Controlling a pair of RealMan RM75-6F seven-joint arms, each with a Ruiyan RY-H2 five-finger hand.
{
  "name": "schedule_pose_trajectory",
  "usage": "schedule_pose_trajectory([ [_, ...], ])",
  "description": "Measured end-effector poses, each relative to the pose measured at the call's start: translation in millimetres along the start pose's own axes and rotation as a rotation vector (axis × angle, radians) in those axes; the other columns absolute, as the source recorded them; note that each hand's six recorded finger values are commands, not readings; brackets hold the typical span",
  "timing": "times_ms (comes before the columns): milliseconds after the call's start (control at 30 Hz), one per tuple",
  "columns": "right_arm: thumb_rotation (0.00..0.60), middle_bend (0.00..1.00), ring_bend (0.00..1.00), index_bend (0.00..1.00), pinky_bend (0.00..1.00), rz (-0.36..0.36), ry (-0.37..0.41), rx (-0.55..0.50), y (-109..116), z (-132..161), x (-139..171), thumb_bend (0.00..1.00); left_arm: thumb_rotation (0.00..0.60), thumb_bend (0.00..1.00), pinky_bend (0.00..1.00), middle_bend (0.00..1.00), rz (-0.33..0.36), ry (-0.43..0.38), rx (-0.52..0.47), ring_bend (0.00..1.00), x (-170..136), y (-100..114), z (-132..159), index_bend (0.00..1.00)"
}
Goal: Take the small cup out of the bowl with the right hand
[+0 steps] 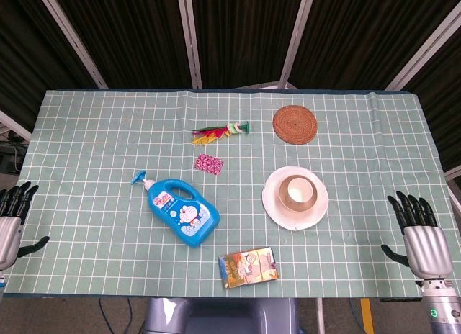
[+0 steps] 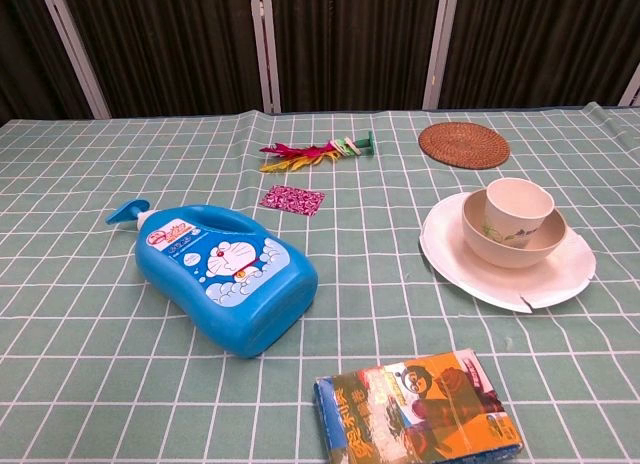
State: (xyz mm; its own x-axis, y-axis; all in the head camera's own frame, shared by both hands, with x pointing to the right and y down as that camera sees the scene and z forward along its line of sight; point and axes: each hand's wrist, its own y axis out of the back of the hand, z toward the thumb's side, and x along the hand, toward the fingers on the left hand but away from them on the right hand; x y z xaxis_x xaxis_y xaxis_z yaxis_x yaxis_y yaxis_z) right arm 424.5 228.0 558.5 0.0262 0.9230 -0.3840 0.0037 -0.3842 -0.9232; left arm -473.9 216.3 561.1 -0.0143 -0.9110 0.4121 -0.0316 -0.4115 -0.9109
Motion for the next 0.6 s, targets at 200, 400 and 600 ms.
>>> schedule_pose_trajectory([
  [200, 0.600, 0.00, 0.00, 0.06, 0.00, 0.004, -0.002, -0.002, -0.6, -0.7, 0.5, 0.05, 0.600, 0.14, 0.00, 0.00, 0.004, 0.002, -0.009, 0.00, -0.3, 1.8, -0.2, 0.00],
  [400, 0.600, 0.00, 0.00, 0.06, 0.00, 0.014, 0.006, -0.012, -2.0, 1.8, 0.2, 0.06, 0.600, 0.14, 0.00, 0.00, 0.007, 0.000, -0.010, 0.00, -1.6, 4.4, -0.5, 0.00],
  [600, 0.600, 0.00, 0.00, 0.06, 0.00, 0.011, 0.012, -0.008, -3.1, 4.3, -1.5, 0.06, 0.600, 0.14, 0.00, 0.00, -0.007, 0.012, -0.004, 0.00, -0.4, 3.0, -3.7, 0.00],
])
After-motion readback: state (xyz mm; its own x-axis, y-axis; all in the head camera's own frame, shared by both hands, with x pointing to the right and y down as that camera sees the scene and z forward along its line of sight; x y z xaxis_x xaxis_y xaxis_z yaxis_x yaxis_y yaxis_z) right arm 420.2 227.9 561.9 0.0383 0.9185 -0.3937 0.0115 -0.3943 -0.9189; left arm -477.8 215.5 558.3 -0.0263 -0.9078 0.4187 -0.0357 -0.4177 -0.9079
